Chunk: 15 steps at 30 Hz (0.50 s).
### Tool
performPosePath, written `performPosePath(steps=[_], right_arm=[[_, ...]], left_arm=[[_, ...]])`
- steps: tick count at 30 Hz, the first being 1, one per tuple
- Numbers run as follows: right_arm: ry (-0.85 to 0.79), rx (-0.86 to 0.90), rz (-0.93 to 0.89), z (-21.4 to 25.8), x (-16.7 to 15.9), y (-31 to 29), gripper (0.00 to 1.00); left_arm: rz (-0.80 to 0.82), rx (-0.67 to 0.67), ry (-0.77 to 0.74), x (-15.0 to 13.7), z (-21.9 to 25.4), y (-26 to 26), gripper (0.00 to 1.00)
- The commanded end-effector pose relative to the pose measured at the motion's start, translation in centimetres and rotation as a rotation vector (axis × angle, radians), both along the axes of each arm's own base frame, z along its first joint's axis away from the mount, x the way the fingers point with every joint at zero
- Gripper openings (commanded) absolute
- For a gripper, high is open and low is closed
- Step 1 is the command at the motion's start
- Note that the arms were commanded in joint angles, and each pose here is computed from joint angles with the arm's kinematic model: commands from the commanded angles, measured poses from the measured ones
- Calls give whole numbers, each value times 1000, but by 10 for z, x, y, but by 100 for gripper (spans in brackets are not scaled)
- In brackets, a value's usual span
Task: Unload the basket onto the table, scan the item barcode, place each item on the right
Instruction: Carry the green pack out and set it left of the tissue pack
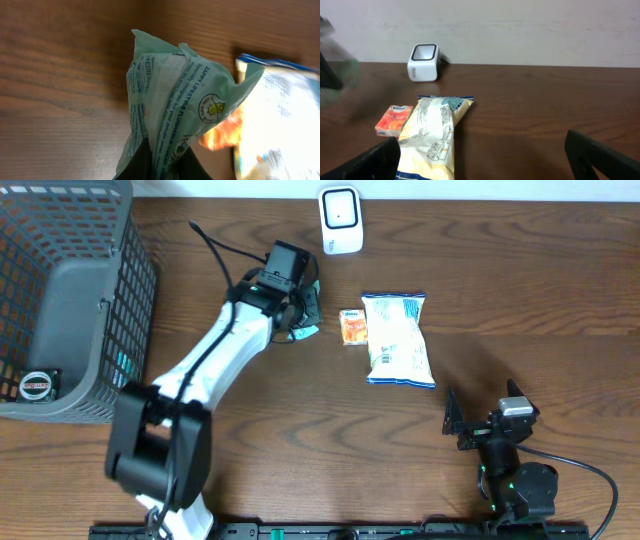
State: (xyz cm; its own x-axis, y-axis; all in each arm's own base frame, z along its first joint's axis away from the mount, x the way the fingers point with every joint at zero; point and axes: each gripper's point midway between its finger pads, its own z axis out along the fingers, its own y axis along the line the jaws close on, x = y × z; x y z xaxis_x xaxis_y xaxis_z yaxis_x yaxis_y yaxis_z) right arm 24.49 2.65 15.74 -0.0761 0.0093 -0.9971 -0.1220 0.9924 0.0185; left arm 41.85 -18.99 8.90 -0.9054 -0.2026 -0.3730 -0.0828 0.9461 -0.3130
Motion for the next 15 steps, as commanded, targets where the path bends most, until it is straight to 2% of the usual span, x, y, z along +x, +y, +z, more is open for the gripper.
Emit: performPosePath(steps=[1,2,4,8,9,10,11,15], right_arm=[[0,6,5,0,0,1,99],[0,6,5,0,0,1,99],[0,6,5,0,0,1,99],[0,6,5,0,0,1,99],[0,6,5,0,0,1,99],[0,6,5,0,0,1,99],[0,6,5,0,0,1,99],[0,6,5,0,0,1,99]], left_arm=[[97,-6,19,6,-11,0,8],[96,-3,24,5,-14,-1,8],[93,1,32,4,-18,-1,22],[89,2,36,3,-18,-3,23],[87,0,37,2,-18,-4,27],[83,-7,40,2,-18,-5,34],[77,-16,44,1,-18,-7,37],[51,-47,52,-1,-15,-13,37]])
